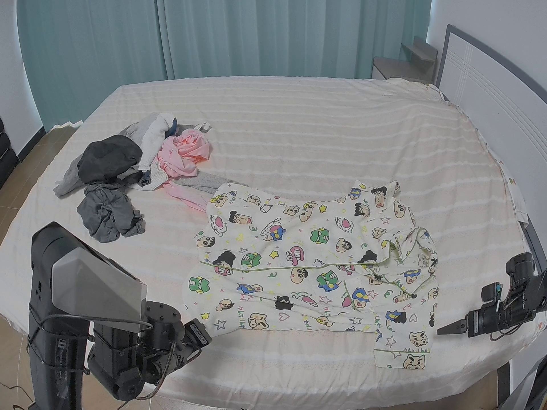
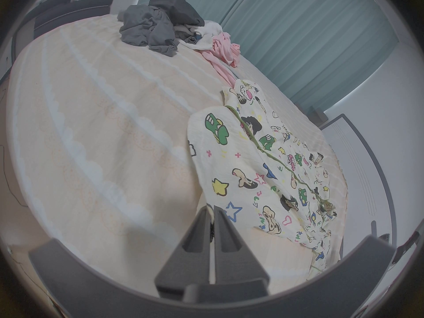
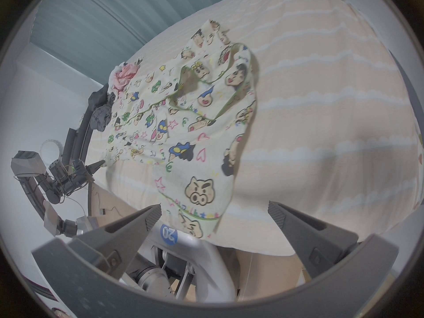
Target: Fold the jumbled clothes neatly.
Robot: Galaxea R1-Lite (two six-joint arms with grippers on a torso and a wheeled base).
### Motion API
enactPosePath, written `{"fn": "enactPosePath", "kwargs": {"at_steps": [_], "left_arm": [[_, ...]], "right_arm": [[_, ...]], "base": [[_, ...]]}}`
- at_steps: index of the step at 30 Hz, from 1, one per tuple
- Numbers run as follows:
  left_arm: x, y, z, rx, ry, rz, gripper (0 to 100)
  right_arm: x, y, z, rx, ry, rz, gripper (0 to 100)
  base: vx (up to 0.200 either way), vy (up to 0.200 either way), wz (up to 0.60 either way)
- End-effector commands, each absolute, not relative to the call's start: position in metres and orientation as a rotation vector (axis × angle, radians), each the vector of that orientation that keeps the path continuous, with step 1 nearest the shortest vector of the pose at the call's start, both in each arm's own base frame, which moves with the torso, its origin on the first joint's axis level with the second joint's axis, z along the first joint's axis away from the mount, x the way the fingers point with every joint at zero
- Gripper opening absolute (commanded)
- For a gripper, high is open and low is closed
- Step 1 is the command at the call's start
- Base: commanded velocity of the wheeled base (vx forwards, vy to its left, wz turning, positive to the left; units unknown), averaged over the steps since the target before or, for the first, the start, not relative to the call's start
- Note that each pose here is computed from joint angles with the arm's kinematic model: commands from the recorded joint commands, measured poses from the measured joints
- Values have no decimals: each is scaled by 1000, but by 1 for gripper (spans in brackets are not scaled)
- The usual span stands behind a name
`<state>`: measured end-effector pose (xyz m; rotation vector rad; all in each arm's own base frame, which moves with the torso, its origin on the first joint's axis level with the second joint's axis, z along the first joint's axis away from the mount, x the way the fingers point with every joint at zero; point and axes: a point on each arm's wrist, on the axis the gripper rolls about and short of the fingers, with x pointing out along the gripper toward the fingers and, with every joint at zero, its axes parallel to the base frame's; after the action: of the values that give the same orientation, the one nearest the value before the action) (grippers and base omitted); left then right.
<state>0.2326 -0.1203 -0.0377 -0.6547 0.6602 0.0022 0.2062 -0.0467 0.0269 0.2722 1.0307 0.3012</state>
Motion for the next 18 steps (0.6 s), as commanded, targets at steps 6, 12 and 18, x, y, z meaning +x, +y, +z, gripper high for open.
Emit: {"fn": "enactPosePath", "kwargs": {"at_steps": [6,12,18], "left_arm": [[223,-117,-29,-694,660,8,0],[223,-117,-29,-694,662,8,0],[223,-117,-29,-694,660,8,0]], "right_arm": [[227,-15,13,293,1139,341,100],[228,-14,3,307,1178,338,100],[230,-12,-3,309,1202,341,100]], "base": [[0,0,0],[0,0,0],[0,0,0]]}}
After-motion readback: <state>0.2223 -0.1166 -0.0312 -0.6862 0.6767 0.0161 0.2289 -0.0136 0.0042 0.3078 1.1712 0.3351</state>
